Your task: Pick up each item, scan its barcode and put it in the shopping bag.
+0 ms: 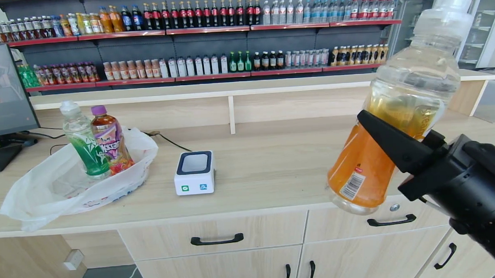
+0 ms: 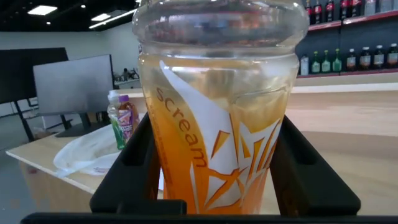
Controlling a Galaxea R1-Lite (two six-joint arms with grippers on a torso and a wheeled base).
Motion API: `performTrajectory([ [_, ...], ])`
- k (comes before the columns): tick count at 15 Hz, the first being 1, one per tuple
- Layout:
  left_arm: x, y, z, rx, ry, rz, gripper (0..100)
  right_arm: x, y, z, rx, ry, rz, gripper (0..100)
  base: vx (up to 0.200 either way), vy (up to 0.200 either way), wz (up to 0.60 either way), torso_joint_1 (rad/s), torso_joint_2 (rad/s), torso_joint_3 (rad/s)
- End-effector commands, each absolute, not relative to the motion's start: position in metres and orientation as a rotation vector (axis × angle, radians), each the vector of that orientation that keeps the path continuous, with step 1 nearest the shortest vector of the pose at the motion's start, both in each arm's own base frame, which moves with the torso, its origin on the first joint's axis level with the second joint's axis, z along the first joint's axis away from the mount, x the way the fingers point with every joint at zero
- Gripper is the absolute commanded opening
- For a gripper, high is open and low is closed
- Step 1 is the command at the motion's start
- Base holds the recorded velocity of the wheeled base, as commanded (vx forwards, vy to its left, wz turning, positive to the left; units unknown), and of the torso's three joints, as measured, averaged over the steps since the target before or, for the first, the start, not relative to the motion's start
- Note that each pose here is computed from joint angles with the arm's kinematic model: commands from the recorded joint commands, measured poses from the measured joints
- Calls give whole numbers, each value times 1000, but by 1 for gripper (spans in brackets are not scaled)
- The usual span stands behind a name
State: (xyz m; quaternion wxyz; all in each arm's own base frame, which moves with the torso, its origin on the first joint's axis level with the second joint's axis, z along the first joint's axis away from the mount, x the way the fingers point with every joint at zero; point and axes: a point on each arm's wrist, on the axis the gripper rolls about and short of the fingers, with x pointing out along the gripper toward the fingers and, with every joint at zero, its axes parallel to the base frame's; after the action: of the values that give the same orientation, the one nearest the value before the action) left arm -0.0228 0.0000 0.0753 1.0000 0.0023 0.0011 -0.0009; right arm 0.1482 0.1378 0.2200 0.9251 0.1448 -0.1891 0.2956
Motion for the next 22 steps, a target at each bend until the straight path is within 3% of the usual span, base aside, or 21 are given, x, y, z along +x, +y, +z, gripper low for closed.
performTrajectory([
  [1,-23,0,75,5,2,-2,100,142,151,233,372,-416,683,0,0,0,0,0,0,0],
  [5,-23,0,75,5,2,-2,100,147,176,259,435,-478,739,0,0,0,0,0,0,0],
  [13,-23,0,75,5,2,-2,100,117,205,261,513,-410,943,0,0,0,0,0,0,0],
  [22,-23,0,75,5,2,-2,100,116,211,270,574,-415,959,0,0,0,0,0,0,0],
])
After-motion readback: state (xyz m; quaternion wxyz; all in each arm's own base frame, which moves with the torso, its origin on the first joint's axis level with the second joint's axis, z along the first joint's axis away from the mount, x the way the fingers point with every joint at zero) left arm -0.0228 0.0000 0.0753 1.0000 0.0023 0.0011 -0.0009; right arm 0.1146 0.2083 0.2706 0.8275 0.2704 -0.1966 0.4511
